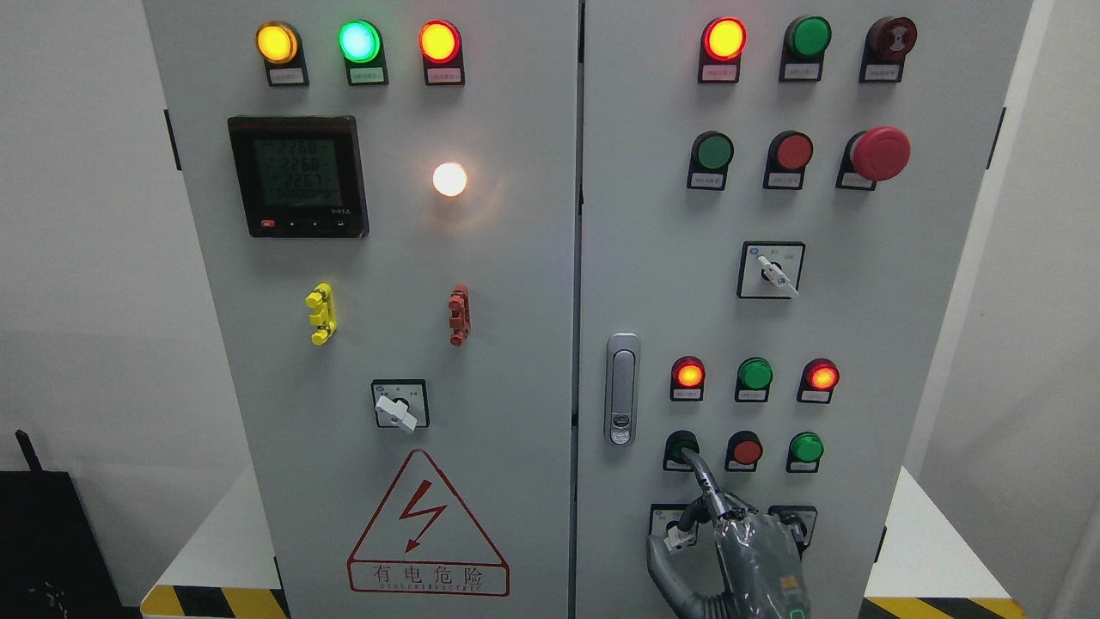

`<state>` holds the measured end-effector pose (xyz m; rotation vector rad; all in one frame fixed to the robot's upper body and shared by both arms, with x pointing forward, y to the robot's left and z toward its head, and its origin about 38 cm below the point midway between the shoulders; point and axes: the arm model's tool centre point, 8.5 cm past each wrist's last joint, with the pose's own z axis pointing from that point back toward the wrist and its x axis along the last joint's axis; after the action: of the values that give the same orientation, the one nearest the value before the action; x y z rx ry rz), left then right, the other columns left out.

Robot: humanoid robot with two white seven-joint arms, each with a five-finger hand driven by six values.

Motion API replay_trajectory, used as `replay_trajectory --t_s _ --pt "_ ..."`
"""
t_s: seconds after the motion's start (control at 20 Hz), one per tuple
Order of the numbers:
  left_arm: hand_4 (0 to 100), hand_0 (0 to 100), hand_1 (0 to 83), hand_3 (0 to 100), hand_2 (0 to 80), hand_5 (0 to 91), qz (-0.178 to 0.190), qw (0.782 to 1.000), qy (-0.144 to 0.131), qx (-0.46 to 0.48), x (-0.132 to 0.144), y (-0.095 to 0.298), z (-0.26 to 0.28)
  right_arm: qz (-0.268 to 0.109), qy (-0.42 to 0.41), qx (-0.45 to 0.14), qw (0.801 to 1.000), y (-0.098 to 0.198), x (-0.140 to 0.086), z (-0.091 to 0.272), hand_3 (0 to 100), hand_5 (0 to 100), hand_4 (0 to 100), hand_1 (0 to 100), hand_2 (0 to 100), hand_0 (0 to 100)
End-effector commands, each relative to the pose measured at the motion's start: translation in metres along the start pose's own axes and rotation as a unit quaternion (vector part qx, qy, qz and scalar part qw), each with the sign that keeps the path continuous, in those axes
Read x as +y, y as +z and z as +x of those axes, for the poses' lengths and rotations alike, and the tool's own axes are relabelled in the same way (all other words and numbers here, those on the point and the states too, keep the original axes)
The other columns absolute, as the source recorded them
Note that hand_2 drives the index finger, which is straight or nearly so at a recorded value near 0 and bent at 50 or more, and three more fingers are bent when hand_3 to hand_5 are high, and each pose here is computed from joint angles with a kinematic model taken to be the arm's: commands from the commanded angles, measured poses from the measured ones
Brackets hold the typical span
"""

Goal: Press green start button
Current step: 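Press the green push button in the lowest row with the right hand, then release the green button and pull the right hand back from it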

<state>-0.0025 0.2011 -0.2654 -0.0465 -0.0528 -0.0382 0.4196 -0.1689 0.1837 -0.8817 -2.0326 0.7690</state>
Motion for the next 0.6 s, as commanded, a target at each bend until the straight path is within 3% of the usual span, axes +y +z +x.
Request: replay_trajectory --t_s 0.0,0.55 --pt "0 12 55.6 0 0.0 0.0 0.000 1.000 0.001 0.000 0.000 0.000 0.000 -0.002 -0.001 0.014 1.000 0.002 0.001 -0.010 65 64 64 30 0 51" --pt "0 12 55.6 0 0.0 0.0 0.000 1.000 0.000 0.000 0.000 0.000 0.000 -0.026 -0.004 -0.013 1.000 0.013 -0.017 0.003 65 62 63 33 0 58"
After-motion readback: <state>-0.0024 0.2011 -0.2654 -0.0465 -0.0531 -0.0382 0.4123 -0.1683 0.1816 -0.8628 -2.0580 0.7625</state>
